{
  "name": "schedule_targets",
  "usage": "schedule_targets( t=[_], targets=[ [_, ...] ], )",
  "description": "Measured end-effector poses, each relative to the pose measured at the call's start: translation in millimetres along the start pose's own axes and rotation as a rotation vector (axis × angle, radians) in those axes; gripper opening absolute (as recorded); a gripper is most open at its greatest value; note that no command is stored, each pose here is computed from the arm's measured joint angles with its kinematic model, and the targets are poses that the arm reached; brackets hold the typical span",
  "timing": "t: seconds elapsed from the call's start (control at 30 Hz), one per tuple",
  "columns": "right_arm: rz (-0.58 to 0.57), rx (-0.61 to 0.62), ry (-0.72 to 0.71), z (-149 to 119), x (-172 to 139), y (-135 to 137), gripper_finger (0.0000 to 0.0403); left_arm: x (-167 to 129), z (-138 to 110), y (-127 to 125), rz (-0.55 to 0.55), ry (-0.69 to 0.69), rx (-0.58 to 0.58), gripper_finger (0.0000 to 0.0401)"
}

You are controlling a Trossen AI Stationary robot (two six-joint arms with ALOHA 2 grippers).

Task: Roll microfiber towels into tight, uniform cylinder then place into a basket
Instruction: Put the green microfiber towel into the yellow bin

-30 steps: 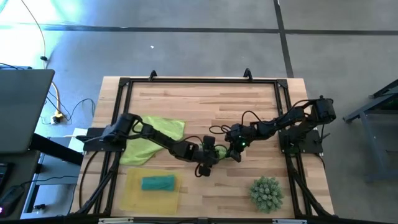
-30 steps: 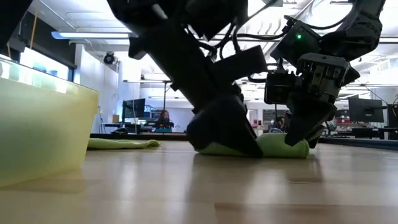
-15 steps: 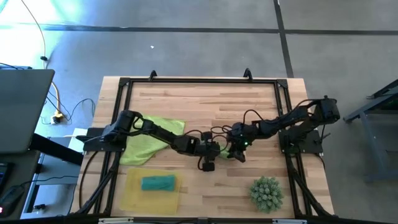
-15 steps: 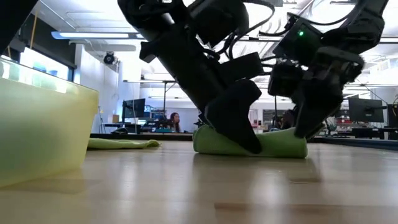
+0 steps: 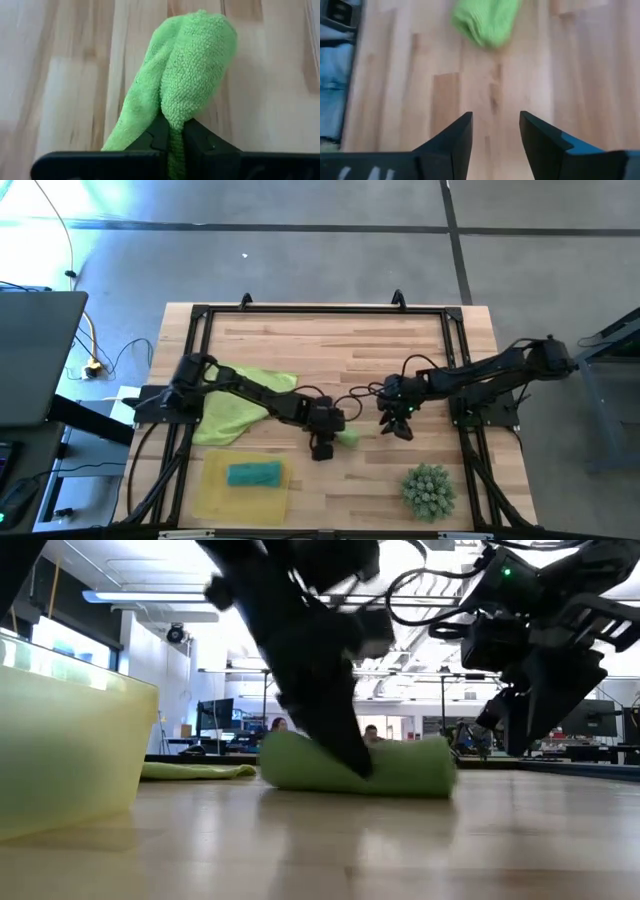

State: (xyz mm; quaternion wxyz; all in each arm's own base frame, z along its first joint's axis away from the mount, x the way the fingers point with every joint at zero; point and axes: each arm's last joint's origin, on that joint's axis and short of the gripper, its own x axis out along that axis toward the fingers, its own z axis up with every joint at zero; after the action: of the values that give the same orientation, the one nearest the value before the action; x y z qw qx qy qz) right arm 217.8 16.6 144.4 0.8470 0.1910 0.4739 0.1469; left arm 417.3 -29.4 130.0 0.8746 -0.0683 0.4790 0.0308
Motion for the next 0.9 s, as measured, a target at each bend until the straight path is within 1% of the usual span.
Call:
schedule_targets(
  t=[0.13, 0.23, 0.27, 0.37, 0.47, 0.5, 0.57, 0.6, 0.7, 0.77, 0.83, 0.9],
  targets=[
    [-0.064, 0.004, 0.001, -1, -2, -1, 0.0151, -41, 7, -8, -0.003, -0.004, -0.010, 0.0011],
    [-0.095, 0.010, 0.017, -3, -2, -2, 0.0151, -74, 10, -25, -0.014, -0.029, 0.011, 0.0011],
    [-0.098, 0.010, 0.019, -3, -1, -3, 0.0151, -85, 6, -32, -0.012, -0.013, 0.018, 0.0011],
    [-0.101, 0.003, 0.025, -4, -1, -3, 0.0151, -117, 1, -53, -0.012, -0.036, 0.020, 0.0011],
    [-0.133, -0.002, 0.021, -3, -1, -4, 0.0151, -145, -11, -75, 0.021, -0.034, 0.005, 0.0010],
    [-0.147, -0.002, 0.016, -3, 0, -5, 0.0151, -153, -18, -81, 0.032, -0.014, 0.001, 0.0010],
    [-0.171, -0.001, 0.014, -3, 1, -6, 0.0151, -162, -33, -96, 0.049, 0.028, -0.014, 0.0010],
    [-0.181, 0.001, 0.016, -3, 0, -6, 0.0151, -166, -38, -106, 0.036, 0.026, -0.031, 0.0010],
    [-0.202, -0.001, 0.003, -2, 2, -7, 0.0151, -176, -62, -130, 0.038, 0.080, -0.055, 0.0010],
    [-0.203, 0.003, 0.001, -2, 2, -8, 0.0151, -179, -73, -146, 0.023, 0.083, -0.092, 0.0010],
    [-0.206, 0.007, -0.007, -1, 3, -8, 0.0151, -184, -88, -156, 0.059, 0.102, -0.110, 0.0010],
    [-0.205, 0.007, -0.014, 0, 3, -8, 0.0151, -184, -97, -166, 0.095, 0.071, -0.141, 0.0010]
  ],
)
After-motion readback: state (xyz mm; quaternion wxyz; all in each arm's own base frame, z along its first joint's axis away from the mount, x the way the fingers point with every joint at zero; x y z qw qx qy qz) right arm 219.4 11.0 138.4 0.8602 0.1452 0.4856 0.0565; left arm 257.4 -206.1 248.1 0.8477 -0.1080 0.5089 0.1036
